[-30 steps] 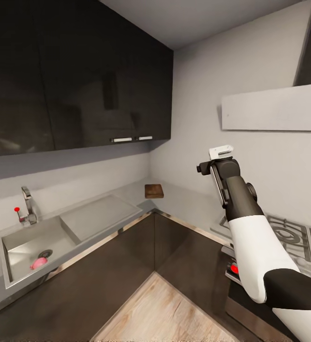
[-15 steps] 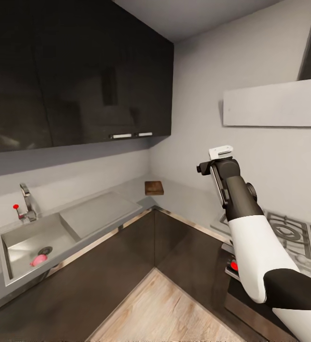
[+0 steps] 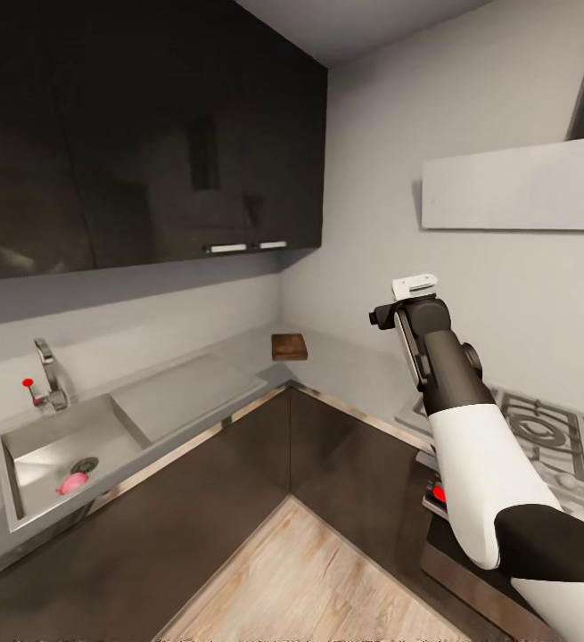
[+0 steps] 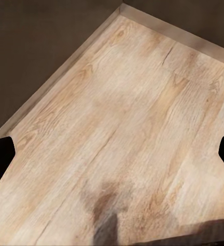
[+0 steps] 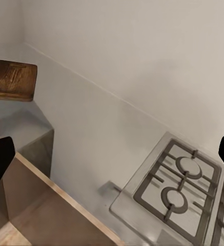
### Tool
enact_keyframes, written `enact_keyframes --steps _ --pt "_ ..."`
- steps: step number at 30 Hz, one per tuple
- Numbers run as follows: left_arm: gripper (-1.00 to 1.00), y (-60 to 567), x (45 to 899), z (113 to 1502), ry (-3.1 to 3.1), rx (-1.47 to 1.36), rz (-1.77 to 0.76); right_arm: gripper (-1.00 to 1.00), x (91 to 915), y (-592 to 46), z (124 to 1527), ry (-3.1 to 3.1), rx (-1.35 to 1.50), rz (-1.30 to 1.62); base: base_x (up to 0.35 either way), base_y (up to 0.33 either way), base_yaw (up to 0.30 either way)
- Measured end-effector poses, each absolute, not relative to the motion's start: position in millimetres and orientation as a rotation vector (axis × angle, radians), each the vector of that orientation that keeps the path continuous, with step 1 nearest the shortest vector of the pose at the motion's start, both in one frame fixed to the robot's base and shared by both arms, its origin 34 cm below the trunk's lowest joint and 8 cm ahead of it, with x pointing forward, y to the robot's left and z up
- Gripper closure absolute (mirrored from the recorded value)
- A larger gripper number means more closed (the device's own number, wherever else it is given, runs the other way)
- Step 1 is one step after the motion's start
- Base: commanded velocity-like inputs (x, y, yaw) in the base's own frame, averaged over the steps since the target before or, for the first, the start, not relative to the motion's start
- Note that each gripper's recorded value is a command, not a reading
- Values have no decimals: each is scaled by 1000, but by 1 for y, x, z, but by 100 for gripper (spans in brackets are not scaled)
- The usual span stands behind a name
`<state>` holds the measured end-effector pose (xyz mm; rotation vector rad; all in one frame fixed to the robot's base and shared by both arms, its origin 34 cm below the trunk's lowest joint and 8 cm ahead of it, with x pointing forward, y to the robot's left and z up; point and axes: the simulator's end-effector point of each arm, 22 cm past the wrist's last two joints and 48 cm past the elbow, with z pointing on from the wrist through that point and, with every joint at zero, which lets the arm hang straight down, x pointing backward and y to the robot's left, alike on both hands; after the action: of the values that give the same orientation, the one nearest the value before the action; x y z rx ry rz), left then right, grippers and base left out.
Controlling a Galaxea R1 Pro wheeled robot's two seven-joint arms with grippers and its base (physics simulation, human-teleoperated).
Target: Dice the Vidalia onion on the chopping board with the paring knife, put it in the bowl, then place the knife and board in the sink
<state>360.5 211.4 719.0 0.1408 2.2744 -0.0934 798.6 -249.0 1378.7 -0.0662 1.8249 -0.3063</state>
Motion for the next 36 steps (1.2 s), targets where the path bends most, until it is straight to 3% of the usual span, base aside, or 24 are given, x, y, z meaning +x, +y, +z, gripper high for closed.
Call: enact_keyframes --steps 36 --pt "-100 211 343 705 2334 140 -99 -100 819 -249 1337 1888 -75 -308 0 0 0"
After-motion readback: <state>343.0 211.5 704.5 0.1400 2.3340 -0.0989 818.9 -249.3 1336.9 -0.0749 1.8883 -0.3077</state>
